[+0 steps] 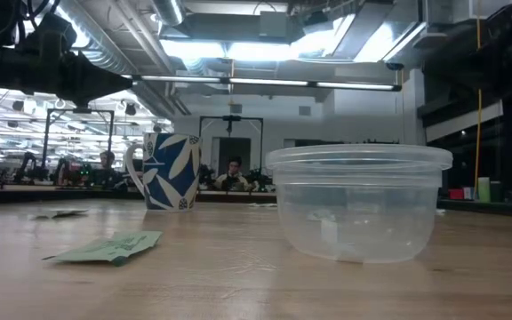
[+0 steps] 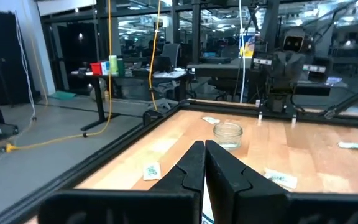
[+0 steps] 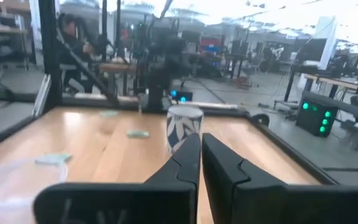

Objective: Pick and place Stevia / Truvia into bins
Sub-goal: Put the white stevia packet into the transparent glass cup

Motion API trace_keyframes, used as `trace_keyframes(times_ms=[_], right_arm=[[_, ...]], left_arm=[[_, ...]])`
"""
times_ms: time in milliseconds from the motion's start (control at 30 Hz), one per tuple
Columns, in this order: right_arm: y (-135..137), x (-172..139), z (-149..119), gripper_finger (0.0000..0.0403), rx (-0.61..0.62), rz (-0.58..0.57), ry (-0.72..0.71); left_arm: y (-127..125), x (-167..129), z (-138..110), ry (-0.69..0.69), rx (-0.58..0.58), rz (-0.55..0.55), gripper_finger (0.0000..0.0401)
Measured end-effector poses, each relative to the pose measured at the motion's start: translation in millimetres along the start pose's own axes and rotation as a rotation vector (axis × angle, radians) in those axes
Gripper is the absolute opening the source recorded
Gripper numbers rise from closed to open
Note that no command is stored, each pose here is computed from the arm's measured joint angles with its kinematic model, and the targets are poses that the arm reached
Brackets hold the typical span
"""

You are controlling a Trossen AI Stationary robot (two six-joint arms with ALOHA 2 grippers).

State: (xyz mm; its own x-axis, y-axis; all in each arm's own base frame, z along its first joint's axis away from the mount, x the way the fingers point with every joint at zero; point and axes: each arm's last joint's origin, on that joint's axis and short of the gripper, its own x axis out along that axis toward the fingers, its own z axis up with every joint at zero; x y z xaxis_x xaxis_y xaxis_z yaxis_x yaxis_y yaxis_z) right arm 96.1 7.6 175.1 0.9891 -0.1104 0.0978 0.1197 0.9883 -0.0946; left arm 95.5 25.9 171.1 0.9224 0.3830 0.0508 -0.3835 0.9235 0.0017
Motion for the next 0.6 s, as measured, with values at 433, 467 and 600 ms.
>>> trace_keyframes(times_ms=[433, 467, 600], right_arm=[[-9, -2, 8, 0.0021, 0.075, -0.289, -0.056], [-10, -2, 9, 0.0021, 0.079, -0.293, -0.052], [-11, -2, 17, 0.0021, 0.114, -0.295, -0.064]], left_arm=[[0, -4, 26, -0.081, 0.116, -0.013, 0.0006], [0, -3, 27, -0.081, 0.115, -0.013, 0.0006], [0, 0, 23, -0.034, 0.088, -0.017, 0.0006]])
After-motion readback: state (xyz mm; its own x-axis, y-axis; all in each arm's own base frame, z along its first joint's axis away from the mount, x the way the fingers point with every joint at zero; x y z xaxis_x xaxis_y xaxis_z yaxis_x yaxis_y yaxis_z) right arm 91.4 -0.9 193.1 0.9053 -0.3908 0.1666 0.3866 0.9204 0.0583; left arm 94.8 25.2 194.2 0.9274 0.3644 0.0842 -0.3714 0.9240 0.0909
